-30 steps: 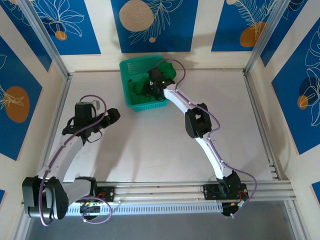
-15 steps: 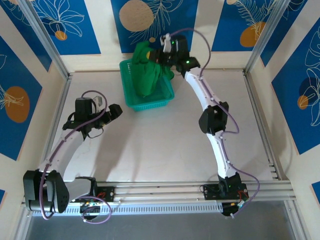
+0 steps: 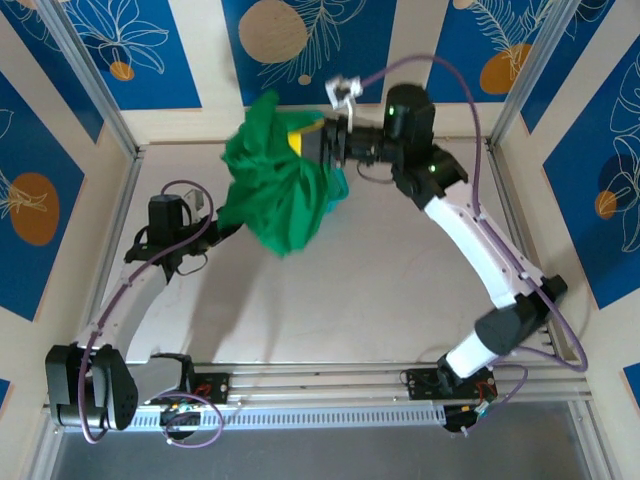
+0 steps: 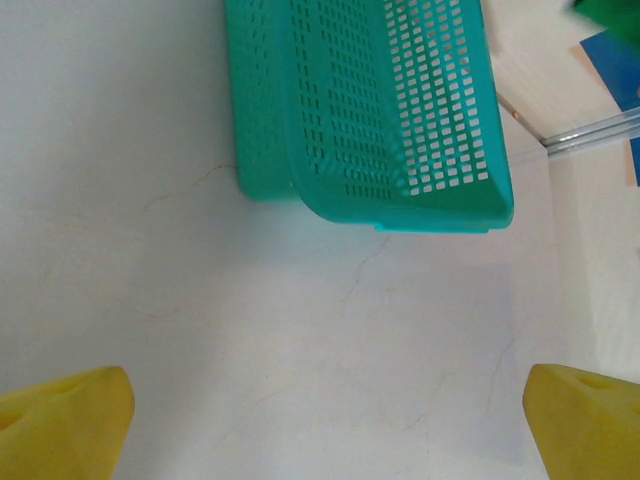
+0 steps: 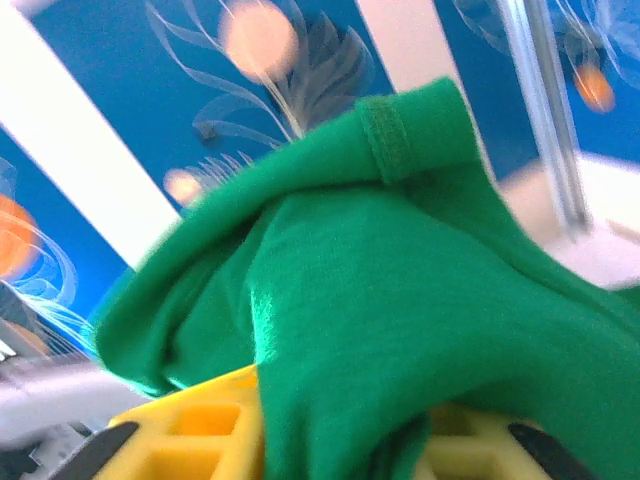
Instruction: Fold the inside-out t-shirt
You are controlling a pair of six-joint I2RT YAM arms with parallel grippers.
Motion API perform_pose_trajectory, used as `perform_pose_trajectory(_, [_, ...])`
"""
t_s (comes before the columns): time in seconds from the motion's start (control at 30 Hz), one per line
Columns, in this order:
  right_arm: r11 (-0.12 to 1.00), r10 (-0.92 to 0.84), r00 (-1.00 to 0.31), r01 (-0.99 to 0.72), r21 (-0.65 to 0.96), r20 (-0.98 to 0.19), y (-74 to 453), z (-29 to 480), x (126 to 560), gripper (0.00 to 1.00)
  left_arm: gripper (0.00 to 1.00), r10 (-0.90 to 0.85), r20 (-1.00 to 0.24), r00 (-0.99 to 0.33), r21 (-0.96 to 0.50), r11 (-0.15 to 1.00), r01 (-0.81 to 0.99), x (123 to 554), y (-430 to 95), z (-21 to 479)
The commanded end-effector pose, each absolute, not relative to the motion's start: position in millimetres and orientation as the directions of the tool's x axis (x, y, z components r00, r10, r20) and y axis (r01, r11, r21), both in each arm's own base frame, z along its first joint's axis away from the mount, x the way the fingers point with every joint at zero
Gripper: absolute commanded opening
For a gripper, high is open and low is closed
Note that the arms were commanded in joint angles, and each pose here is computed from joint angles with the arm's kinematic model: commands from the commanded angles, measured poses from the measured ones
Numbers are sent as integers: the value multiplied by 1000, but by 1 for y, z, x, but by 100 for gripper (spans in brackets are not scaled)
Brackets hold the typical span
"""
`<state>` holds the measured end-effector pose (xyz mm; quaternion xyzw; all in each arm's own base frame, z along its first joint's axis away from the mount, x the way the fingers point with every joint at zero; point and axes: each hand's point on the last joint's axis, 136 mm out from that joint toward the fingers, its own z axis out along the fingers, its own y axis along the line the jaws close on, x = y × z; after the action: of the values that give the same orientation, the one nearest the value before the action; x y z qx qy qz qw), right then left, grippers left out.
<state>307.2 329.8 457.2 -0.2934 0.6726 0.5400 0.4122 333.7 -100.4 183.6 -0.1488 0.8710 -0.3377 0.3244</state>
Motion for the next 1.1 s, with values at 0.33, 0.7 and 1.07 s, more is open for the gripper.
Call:
perform_pose_trajectory(0.33, [862,-24,-892,-247,443,-451,228,163,338,51,100,-478,-333,-813,-737,669,-91,340,-120,145])
perform_pose_trajectory(0.7, [920,142,-866,-63,386,-479,212,128,472,65,100,-348,-378,-858,-618,785,-46,340,-157,109])
perform_pose_trajectory(1.07, [918,298,-863,143,370,-407,190,99,498,28,99,-303,-316,-899,-614,788,-50,327,-175,77])
